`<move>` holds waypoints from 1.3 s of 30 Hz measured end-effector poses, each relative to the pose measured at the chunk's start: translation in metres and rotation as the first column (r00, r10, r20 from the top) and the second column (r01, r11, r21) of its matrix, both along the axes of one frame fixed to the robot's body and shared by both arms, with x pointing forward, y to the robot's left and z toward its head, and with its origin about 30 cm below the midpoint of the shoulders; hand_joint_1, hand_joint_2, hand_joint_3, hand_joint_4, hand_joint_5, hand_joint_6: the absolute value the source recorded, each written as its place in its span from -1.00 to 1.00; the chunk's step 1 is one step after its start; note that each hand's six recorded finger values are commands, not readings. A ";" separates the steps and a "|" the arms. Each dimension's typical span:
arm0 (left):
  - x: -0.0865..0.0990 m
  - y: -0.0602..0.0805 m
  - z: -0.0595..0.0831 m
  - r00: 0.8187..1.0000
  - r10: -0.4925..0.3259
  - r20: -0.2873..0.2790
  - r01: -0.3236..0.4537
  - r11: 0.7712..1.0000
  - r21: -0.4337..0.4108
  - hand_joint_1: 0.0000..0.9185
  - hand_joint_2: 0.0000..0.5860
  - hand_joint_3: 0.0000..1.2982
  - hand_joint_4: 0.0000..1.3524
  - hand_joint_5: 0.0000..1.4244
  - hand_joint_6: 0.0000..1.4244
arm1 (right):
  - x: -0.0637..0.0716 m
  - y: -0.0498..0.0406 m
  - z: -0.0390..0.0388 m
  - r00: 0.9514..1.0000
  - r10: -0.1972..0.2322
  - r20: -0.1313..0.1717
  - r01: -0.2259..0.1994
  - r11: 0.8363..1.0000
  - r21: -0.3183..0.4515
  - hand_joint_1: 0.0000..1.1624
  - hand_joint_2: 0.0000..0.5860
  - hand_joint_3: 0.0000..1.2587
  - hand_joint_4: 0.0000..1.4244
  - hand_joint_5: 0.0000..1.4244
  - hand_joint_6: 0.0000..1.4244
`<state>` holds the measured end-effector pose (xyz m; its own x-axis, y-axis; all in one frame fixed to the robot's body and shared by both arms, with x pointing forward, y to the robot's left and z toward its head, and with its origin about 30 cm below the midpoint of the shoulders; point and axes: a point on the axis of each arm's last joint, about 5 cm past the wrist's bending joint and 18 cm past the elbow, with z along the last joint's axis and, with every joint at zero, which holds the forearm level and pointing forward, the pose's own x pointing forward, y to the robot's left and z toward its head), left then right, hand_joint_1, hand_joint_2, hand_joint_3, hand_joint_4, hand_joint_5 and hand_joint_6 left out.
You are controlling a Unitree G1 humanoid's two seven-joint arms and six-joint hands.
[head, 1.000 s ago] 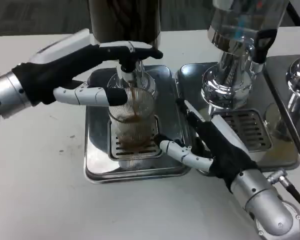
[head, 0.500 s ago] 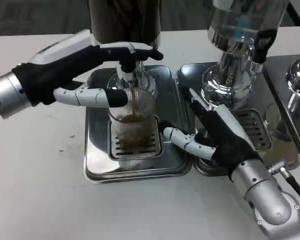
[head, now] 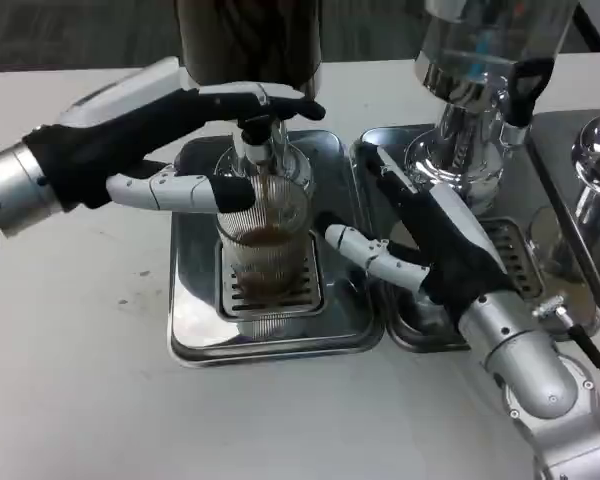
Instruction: Grasp the cup under the faucet to collect the drink, then remove the cup.
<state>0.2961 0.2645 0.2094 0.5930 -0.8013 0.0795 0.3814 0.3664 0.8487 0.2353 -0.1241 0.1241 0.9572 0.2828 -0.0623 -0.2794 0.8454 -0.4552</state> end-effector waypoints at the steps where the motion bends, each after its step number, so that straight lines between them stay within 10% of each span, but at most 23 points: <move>1: 0.000 0.000 0.000 1.000 0.000 0.000 0.000 1.000 0.000 -1.00 -0.79 -0.63 -0.78 -0.76 -0.72 | 0.001 0.0000 -0.0005 1.000 0.000 -0.003 0.000 1.000 0.002 -0.18 -0.14 -1.00 -1.00 -1.00 -1.00; 19: 0.000 0.002 0.001 1.000 0.011 0.004 -0.011 1.000 -0.016 -1.00 -0.78 -0.63 -0.78 -0.76 -0.71 | 0.009 0.0015 -0.0015 1.000 0.011 -0.006 -0.011 1.000 0.019 -0.16 -0.15 -1.00 -1.00 -1.00 -1.00; 39: -0.018 0.036 0.001 0.988 0.147 0.039 -0.139 0.978 -0.154 -1.00 -0.74 -0.62 -0.75 -0.70 -0.63 | 0.013 0.0090 -0.0056 0.999 0.043 -0.006 -0.042 0.996 0.075 -0.15 -0.15 -1.00 -1.00 -1.00 -1.00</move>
